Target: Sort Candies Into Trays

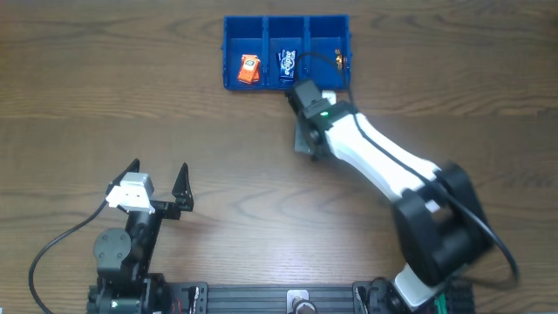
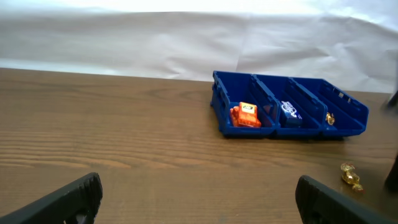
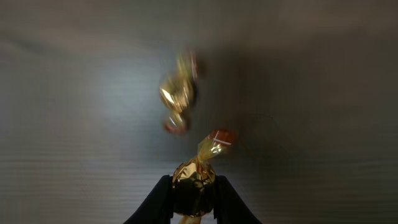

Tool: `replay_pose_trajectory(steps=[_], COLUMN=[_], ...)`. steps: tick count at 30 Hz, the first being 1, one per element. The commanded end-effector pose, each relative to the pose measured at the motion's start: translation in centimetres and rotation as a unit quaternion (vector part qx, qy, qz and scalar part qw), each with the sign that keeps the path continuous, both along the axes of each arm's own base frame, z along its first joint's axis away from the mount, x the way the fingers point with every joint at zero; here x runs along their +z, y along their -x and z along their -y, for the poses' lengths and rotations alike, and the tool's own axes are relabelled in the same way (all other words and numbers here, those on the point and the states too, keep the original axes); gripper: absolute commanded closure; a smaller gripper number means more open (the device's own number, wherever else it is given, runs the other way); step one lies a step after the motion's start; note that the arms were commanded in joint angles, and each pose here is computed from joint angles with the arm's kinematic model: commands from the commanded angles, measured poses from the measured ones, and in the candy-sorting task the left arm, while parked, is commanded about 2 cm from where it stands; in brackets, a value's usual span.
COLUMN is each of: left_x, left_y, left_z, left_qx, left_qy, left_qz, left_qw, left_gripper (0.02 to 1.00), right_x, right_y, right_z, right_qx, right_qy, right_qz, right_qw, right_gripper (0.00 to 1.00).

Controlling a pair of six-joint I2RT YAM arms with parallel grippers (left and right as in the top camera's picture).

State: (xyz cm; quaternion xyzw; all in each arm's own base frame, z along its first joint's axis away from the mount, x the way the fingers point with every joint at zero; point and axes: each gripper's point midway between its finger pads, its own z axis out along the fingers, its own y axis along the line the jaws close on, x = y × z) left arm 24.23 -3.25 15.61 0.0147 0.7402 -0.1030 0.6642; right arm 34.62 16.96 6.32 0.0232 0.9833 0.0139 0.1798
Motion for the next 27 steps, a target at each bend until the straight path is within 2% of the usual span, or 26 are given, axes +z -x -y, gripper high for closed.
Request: replay_pose_trajectory(steps=[1,5,7,9,15,21,22,23,25,27], left_x=[-1.6,-1.6,-1.6,-1.6,-1.6,-1.6,-1.6,-1.6,-1.6,-1.6], left_y=[0.1,0.1,0.1,0.1,0.1,0.1,0.1,0.1,0.1,0.1], left_z=[0.2,0.2,0.2,0.2,0.2,0.2,0.2,0.2,0.2,0.2], left_qx=[-0.008,-0.008,-0.008,-0.008,-0.008,-0.008,-0.008,-0.008,-0.008,-0.008], left_qy=[-0.002,-0.002,-0.002,-0.002,-0.002,-0.002,-0.002,-0.002,-0.002,-0.002], left_qz=[-0.022,-0.022,-0.022,-0.022,-0.022,-0.022,-0.022,-0.022,-0.022,-0.022], left_qw=[1.0,1.0,1.0,1.0,1.0,1.0,1.0,1.0,1.0,1.0], left_gripper=[0.02,0.02,0.02,0.02,0.023,0.023,0.02,0.02,0.02,0.02], right_x=[11.4,15.7,15.3,12.3,6.4,6.6,6.6,6.6,6.6,6.7], right_y=[-5.7,-12.0,-14.3,-15.9,-16.8,-17.4,-17.4,-17.4,-17.4,-17.4], right_z=[2.5,2.6,3.0,3.0,3.6,3.3,3.3,3.3,3.3,3.3], right_qx=[0.009,0.033,0.026,0.026,0.033,0.031,0.031,0.031,0.031,0.031], right_qy=[0.052,0.068,0.071,0.069,0.059,0.054,0.054,0.054,0.054,0.054], right_qz=[0.177,0.274,0.288,0.27,0.213,0.226,0.226,0.226,0.226,0.227], right_qw=[0.983,0.959,0.955,0.96,0.975,0.972,0.972,0.972,0.972,0.972], right_gripper=[0.873,0.873,0.873,0.873,0.831,0.818,0.79,0.73,0.251,0.001])
